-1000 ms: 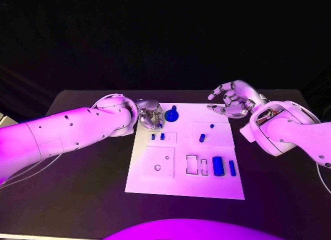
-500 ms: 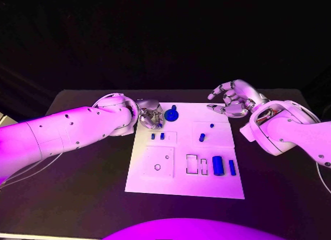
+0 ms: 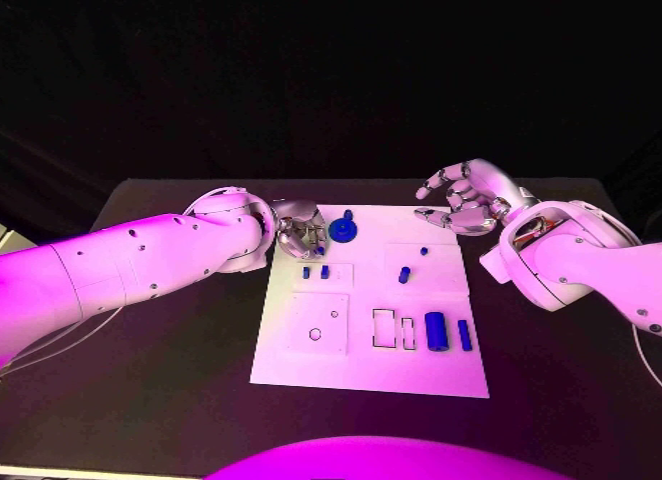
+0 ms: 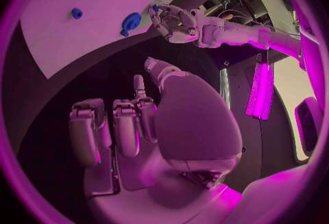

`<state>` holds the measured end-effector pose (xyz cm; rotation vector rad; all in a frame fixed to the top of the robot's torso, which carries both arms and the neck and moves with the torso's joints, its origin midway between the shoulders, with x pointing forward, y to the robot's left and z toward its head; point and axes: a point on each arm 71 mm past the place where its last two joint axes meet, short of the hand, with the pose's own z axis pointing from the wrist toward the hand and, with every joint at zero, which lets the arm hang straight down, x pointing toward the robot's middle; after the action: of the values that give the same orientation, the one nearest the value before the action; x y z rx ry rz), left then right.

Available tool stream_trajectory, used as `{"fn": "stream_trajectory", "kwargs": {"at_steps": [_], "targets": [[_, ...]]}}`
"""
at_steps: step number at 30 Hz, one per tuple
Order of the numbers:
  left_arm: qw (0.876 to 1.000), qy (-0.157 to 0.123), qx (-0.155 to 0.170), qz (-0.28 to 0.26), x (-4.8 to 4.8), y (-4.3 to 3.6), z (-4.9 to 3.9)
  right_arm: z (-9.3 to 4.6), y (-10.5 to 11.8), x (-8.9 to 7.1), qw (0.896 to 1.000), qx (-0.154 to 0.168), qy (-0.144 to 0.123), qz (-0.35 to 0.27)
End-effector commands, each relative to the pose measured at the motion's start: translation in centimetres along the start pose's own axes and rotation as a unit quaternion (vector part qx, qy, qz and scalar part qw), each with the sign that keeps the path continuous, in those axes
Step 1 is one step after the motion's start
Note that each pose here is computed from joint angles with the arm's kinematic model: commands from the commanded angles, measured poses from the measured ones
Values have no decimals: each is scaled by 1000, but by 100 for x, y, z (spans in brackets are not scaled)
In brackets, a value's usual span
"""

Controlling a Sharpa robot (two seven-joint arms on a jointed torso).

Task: Assemble the parts on the task board

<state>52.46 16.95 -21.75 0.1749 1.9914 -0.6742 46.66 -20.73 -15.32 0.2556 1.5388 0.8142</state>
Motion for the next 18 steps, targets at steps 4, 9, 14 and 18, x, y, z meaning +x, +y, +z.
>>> {"fn": "stream_trajectory", "kwargs": {"at_steps": [4,9,14,18], "targets": [[1000,-2,7,-3,5,-13,-1,-1,8,11,1000,-5,5,-3],[1000,-4,7,-5,1,-8,-6,-1,7,10,1000,-5,5,-3],[1000,-7,8,-7,-4,-6,-13,-1,6,9,1000,-5,5,-3],[1000,-10,10,-8,-8,-8,-17,-2,6,8,1000,-5,5,-3]]}}
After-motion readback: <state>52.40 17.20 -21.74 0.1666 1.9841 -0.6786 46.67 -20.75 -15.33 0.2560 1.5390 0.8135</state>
